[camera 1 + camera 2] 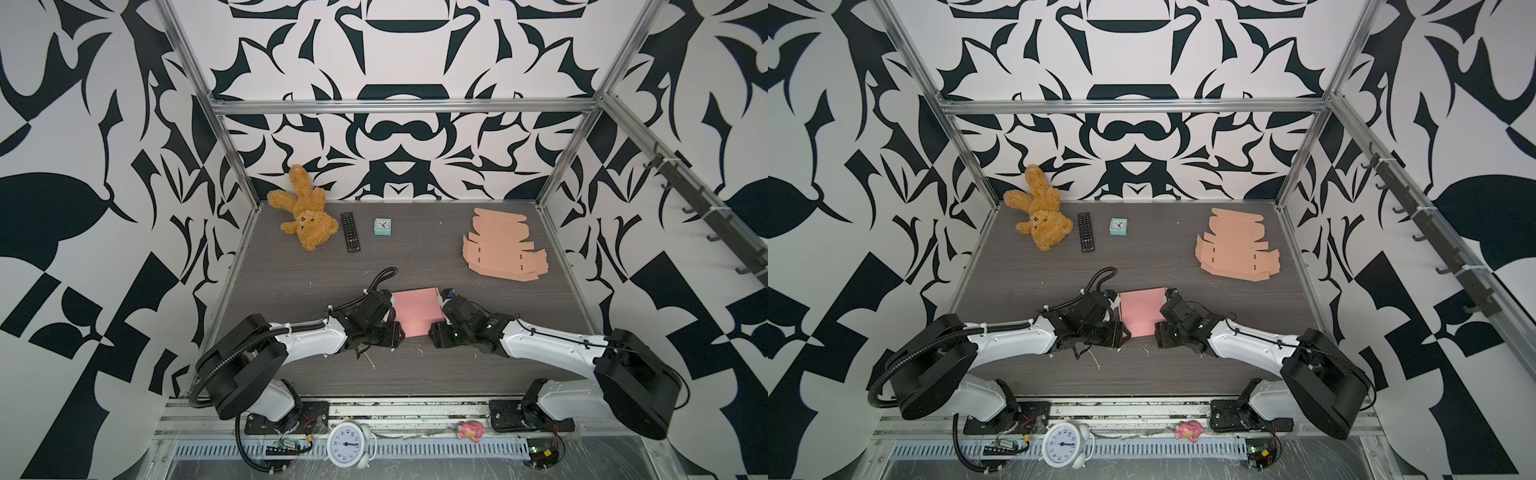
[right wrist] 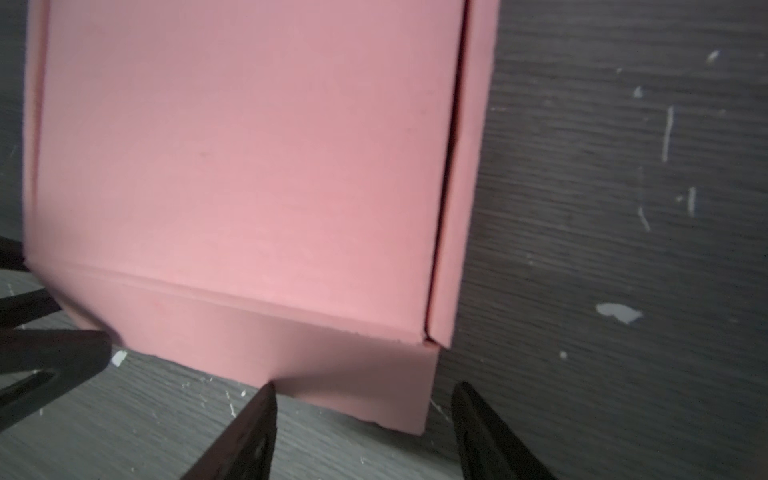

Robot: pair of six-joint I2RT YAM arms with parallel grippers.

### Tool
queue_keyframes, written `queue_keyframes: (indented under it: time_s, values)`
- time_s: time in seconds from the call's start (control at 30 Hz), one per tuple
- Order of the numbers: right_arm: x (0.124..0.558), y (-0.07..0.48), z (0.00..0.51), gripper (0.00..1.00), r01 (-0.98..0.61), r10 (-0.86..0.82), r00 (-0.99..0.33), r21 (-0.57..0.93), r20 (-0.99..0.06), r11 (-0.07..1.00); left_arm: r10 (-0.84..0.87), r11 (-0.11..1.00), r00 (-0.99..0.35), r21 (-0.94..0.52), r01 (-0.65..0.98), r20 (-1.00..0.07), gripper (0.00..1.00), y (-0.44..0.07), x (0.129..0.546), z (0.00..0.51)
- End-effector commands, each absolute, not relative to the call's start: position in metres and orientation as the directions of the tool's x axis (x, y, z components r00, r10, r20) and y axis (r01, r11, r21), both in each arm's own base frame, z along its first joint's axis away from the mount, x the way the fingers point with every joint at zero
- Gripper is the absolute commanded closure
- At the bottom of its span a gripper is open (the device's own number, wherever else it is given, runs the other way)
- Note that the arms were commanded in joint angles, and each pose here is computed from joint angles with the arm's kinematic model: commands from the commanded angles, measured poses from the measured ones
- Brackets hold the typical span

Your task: Fold the paper box

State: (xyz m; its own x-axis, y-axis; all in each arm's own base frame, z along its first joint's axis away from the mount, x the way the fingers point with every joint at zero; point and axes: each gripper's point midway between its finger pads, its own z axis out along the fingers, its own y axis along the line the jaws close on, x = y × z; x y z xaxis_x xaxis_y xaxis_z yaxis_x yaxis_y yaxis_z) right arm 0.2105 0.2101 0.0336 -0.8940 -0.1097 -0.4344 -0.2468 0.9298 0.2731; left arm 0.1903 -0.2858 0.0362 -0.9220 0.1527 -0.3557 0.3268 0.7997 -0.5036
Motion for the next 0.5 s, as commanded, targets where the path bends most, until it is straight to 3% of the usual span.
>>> queue_keyframes:
  time_s: [0.0, 0.17, 0.47]
  values:
    - [0.217, 0.211, 0.052, 0.32, -0.26, -0.112, -0.872, 0.257, -0.476, 0.931, 0.163, 0.798, -0.92, -0.5, 0.335, -0.356, 0.43, -0.275, 0.183, 0.044]
    - [0.214, 0.204, 0.058, 0.32, -0.255, -0.107, -0.869, 0.25, -0.484, 0.934, 0.157, 0.781, -0.91, -0.516, 0.353, -0.385, 0.43, -0.264, 0.19, 0.068]
    - [0.212, 0.205, 0.072, 0.35, -0.263, -0.095, -0.858, 0.273, -0.505, 0.925, 0.122, 0.739, -0.895, -0.562, 0.371, -0.43, 0.41, -0.263, 0.242, 0.106]
